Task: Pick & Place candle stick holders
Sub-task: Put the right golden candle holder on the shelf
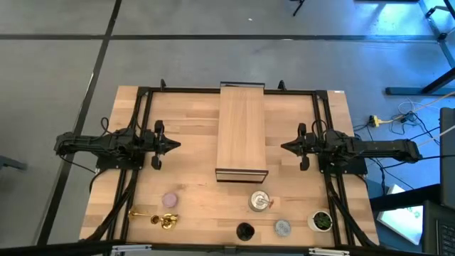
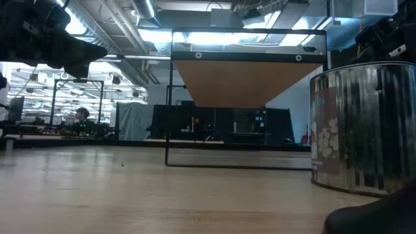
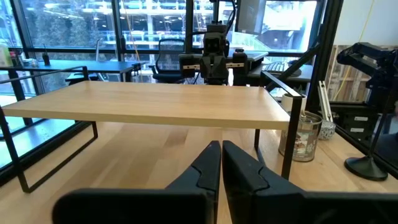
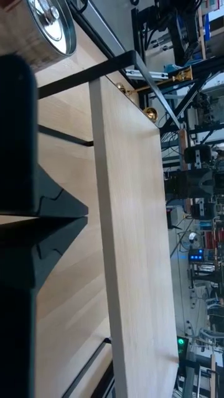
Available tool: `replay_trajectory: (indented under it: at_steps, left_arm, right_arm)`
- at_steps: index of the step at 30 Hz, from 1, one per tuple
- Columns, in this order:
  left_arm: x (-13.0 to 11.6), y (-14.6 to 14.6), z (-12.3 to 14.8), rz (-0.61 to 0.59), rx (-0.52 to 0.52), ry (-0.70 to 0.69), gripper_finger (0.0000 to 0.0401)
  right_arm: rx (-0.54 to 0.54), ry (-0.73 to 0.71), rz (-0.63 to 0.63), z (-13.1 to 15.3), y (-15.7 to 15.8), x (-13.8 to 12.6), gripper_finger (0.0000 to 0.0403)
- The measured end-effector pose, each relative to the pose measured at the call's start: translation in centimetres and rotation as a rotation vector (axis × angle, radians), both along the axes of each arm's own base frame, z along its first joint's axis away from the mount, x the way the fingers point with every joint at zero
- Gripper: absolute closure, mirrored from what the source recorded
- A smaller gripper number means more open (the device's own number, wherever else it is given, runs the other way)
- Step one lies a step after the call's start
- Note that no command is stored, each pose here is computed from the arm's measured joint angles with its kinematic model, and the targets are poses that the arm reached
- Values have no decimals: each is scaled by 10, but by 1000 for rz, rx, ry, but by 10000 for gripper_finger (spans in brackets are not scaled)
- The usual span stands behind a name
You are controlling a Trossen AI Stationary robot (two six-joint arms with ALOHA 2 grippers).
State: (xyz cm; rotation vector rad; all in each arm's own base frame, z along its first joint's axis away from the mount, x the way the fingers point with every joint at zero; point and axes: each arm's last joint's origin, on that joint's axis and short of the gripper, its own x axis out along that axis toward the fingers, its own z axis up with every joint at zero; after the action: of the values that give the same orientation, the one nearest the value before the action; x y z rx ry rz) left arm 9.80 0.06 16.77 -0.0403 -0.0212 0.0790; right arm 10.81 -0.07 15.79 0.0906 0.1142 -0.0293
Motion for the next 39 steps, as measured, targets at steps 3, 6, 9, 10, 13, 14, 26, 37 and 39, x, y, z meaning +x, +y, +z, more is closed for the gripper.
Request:
replay_trajectory:
  at_steps: [3,6,9,10,13,14,26,37,39]
  left_arm:
    - [0,0,0,0,0,0,393]
    - [0,0,0,0,0,0,393]
    - [0,0,0,0,0,0,393]
    - [0,0,0,0,0,0,393]
    - [0,0,0,0,0,0,390]
    - [0,0,0,0,0,0,390]
    - [0,0,0,0,0,0,391]
    - [0,0,0,0,0,0,392]
    - [0,0,0,0,0,0,393]
  right_arm:
    - [-1,4,0,0,0,0,402]
    - [-3,-63,0,6,0,1,402]
    - [-3,-158,0,15,0,1,402]
    - [-3,-184,1,18,0,0,402]
    - [31,-289,2,28,0,-1,402]
    - [42,-330,4,32,0,-2,402]
    - [194,-644,45,60,0,-12,402]
    - [320,-691,181,65,3,-16,402]
    - [310,-691,219,66,4,-16,402]
